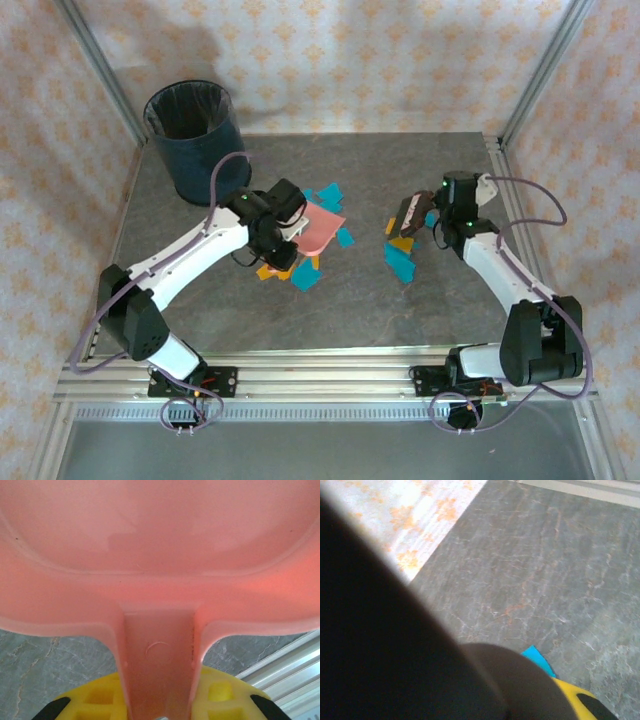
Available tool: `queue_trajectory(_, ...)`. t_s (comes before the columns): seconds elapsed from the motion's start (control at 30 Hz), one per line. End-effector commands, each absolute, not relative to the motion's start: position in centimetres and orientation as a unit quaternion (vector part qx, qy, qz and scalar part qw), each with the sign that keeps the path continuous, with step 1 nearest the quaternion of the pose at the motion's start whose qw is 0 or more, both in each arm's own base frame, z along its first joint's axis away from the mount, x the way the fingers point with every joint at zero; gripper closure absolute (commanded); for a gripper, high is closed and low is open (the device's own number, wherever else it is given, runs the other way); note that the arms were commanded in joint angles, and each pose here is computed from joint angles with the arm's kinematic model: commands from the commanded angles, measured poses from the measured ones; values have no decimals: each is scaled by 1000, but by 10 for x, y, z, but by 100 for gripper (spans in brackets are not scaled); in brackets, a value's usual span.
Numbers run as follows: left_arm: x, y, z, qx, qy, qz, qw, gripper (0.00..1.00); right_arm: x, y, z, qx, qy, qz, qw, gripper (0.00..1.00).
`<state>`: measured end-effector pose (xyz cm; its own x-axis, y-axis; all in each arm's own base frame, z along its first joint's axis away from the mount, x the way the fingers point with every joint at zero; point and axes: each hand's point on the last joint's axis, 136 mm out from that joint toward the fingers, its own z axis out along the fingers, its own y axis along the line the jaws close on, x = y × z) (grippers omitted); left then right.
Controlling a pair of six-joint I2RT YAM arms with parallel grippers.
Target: Sweep away the paper scraps from the table
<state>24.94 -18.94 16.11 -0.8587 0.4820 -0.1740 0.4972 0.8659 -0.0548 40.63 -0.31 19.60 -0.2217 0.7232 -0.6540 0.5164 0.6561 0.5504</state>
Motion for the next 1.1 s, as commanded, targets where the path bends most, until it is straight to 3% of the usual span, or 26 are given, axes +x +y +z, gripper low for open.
queue_trajectory(0.0, 243, -185, 152, 286, 956, -14, 57, 100, 409, 0, 248, 333, 779, 103, 522, 100)
queue_trajectory(0.33, 234, -206, 122, 370, 928, 39, 14, 100, 367, -5, 253, 179, 848, -8, 499, 100)
queue_trajectory(0.57, 221, -227, 106, 431, 901, 50, -20, 100, 343, -9, 235, 129, 866, -41, 482, 100)
queue_trajectory(1.07, 210, -275, 82, 505, 858, 63, -68, 100, 334, 12, 210, 56, 868, -82, 487, 100)
